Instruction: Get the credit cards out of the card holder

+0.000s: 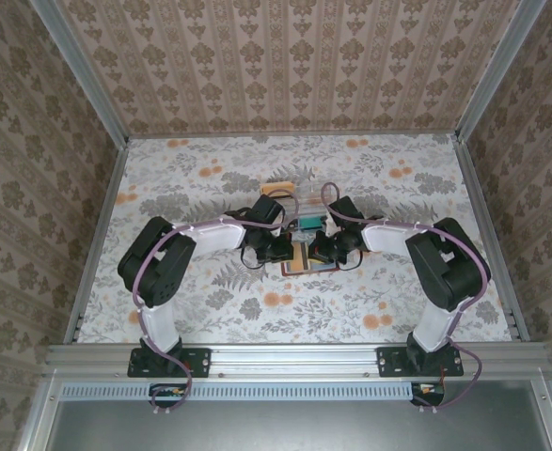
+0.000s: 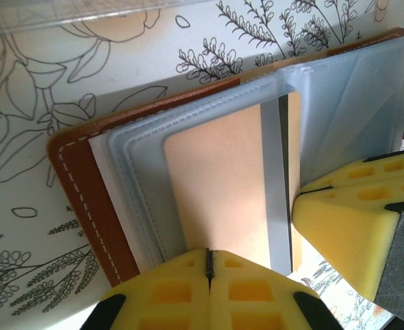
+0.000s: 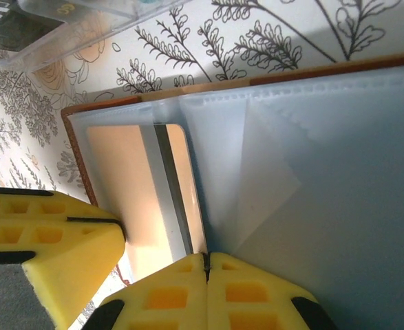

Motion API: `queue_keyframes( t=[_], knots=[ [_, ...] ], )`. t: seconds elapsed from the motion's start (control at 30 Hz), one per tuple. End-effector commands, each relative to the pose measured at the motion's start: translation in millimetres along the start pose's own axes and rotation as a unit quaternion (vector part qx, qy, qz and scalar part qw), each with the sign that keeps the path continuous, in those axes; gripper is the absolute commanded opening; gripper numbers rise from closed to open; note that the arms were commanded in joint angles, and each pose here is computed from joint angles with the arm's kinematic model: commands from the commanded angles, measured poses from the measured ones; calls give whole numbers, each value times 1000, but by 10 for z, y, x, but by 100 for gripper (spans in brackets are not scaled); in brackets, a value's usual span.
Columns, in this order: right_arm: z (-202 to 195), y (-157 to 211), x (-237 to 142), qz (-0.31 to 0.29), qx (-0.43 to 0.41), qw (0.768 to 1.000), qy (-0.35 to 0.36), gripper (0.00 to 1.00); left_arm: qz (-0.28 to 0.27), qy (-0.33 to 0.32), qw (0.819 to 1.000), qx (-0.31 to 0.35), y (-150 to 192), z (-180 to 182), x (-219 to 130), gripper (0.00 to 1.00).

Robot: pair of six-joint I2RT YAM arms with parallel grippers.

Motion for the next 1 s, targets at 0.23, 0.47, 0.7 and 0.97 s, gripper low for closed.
queue_keyframes(
  t=[0.23, 0.47, 0.7, 0.97],
  knots=[
    [-153, 52, -140, -4, 7, 1000, 18, 0, 12, -18, 1000, -9, 104, 96, -36, 0],
    [-76, 20, -76, -1, 5, 1000, -21, 25, 17, -15, 1000, -8, 111, 93, -12, 0],
    [-74, -36, 34, 4, 14, 999, -32, 24, 26, -13, 1000, -6, 131, 87, 30, 0],
    [-117, -7, 50, 7, 13, 1000, -26, 3, 26, -13, 1000, -5, 141, 81, 16, 0]
  ],
)
Point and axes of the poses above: each hand's point on the last joint's axis, 136 mm out from that joint toward the fingers, its own x axis out along the fingers, its own z axis along the line the jaws close on, y = z × x, the point moved 7 cm from there along -x, back along the fingers, and after that the axes turned 6 degrees about x, right-handed, at the moved point
